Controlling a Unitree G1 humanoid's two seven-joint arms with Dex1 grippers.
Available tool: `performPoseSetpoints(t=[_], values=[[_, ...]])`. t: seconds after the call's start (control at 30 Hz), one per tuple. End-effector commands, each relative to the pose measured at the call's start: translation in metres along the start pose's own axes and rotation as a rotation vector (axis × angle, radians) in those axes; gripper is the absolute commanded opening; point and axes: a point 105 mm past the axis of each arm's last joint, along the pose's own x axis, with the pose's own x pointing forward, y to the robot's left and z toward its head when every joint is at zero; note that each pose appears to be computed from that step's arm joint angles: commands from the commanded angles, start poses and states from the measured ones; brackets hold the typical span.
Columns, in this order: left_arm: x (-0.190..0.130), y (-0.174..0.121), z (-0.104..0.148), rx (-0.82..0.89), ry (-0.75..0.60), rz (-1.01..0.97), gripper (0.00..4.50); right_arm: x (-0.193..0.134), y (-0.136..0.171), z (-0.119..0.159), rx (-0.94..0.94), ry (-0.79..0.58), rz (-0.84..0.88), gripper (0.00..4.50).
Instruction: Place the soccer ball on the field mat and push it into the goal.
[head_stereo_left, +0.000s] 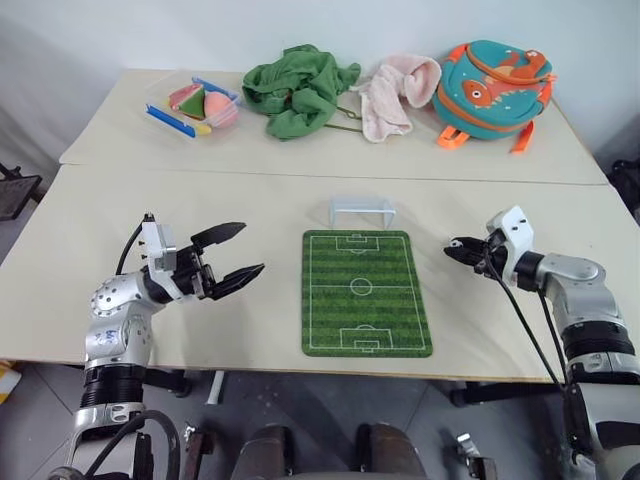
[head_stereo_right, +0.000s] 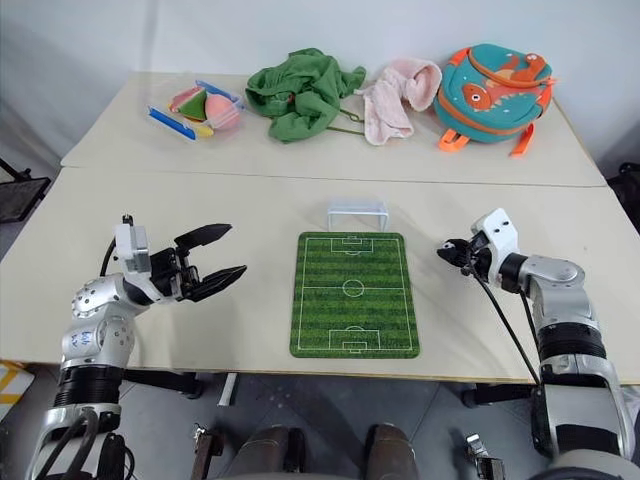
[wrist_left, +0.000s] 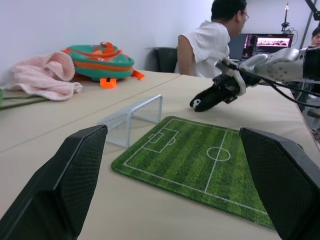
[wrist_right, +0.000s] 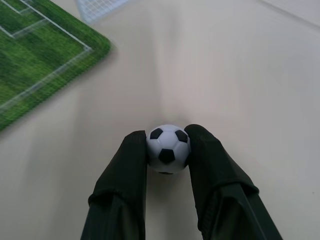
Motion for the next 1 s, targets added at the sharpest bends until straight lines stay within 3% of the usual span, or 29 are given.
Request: performPoseSetpoints(t=[0.03, 0.07, 0.2, 0.3, 0.5, 1.0], values=[[-0.005, -0.002, 0.005, 0.021, -0.019, -0.026, 4.5, -0.002, 0.024, 0.053, -0.125, -0.124, 0.087, 0.85], [-0.006, -0.002, 0.005, 0.021, -0.016, -0.03, 4.5, -0.003, 0.03, 0.057, -0.139, -0.126, 0.106, 0.85], [-0.018, -0.012, 0.002, 0.002, -0.013, -0.096, 4.5, -0.003, 0.103, 0.067, -0.206, -0.092, 0.402, 0.85], [-0.041, -0.024, -0.011, -0.021, 0.099, -0.133, 4.5, -0.001, 0.16, 0.055, -0.272, -0.037, 0.661, 0.85], [-0.066, -0.037, -0.019, -0.021, 0.217, -0.158, 4.5, 0.001, 0.178, 0.035, -0.303, 0.02, 0.786, 0.85], [-0.076, -0.045, -0.018, -0.002, 0.242, -0.105, 4.5, 0.023, 0.186, 0.018, -0.286, 0.034, 0.881, 0.85]])
